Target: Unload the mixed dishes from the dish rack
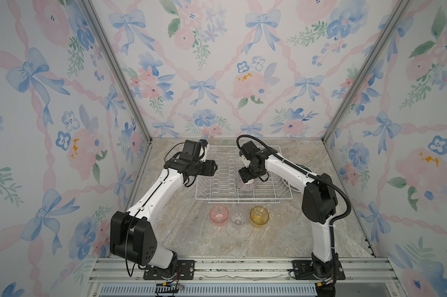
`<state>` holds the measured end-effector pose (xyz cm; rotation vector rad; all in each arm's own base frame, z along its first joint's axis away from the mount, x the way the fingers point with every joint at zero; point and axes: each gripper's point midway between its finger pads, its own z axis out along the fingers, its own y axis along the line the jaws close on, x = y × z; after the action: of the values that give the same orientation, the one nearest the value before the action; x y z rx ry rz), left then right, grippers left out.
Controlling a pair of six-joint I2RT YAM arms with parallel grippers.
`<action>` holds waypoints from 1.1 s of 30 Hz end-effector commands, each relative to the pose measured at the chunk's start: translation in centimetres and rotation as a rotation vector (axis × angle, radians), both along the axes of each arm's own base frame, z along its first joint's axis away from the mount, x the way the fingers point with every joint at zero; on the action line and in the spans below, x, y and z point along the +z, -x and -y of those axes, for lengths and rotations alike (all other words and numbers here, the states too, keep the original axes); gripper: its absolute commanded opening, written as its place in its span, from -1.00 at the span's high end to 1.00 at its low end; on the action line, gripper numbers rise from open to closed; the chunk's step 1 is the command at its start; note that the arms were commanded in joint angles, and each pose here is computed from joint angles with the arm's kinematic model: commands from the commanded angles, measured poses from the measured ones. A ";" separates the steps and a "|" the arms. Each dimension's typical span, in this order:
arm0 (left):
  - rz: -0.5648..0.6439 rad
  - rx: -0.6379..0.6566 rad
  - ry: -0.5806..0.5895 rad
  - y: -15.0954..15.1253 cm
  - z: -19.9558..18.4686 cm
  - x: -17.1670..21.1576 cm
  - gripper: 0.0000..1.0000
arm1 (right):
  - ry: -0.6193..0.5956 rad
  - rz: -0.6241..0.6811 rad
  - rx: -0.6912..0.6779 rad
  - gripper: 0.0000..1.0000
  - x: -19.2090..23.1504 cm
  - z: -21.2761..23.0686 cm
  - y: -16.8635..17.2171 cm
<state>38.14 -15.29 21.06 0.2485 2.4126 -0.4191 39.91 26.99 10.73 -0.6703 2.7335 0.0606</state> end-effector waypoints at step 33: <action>-0.043 -0.065 0.041 1.3 1.0 -1.6 -0.25 | 0.062 -0.087 -0.017 0.33 -1.3 2.8 2.0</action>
<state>37.41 -15.64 19.58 0.2658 2.4426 -0.4728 39.47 26.39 9.90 -0.6771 2.7715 0.0502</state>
